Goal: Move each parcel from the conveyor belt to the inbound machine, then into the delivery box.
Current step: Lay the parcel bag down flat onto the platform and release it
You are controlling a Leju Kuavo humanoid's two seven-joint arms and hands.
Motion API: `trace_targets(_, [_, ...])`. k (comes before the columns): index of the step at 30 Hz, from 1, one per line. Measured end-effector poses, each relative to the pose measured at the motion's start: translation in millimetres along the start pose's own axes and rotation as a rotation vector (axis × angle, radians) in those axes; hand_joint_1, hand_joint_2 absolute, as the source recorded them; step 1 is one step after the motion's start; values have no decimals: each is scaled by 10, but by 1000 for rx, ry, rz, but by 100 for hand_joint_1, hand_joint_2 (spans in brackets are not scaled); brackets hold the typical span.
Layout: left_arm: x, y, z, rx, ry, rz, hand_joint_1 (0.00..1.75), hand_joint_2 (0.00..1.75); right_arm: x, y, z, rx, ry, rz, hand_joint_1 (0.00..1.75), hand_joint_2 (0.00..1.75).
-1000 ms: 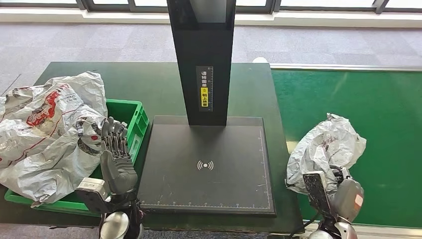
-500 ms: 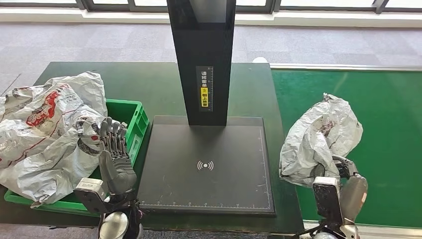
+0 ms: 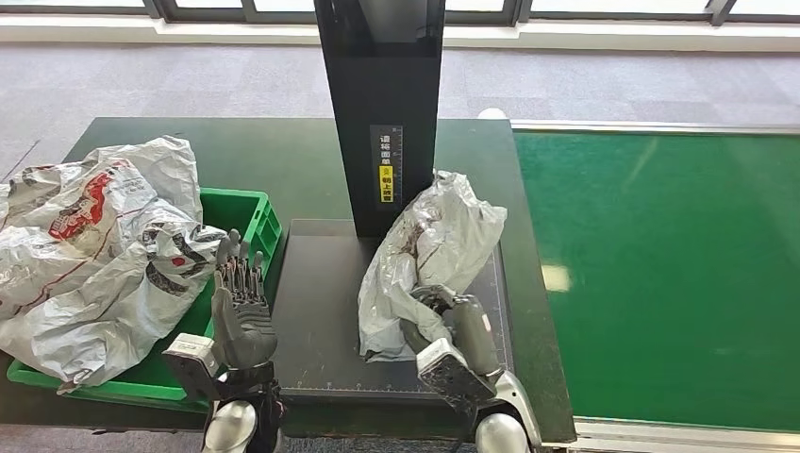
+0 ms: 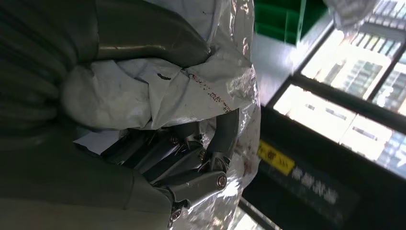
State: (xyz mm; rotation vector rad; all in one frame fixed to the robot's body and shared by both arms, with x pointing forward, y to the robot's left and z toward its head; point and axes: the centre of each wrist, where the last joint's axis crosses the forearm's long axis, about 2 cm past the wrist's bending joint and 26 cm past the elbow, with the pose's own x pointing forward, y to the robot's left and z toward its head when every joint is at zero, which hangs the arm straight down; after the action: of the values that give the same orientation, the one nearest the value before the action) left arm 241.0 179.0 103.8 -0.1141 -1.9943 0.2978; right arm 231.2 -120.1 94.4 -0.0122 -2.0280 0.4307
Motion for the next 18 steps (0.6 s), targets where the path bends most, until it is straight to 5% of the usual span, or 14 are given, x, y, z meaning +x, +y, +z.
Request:
trace_targets(6, [-1, -15, 1, 5, -21, 12, 0, 0, -193, 347, 135, 206, 167, -57, 175, 175])
trace_targets(15, [0, -17, 0, 8, -24, 11, 0, 0, -380, 451, 259, 311, 324, -41, 175, 175])
trace_targets(18, [0, -18, 0, 8, -24, 11, 0, 0, -391, 450, 238, 318, 328, -35, 55, 175])
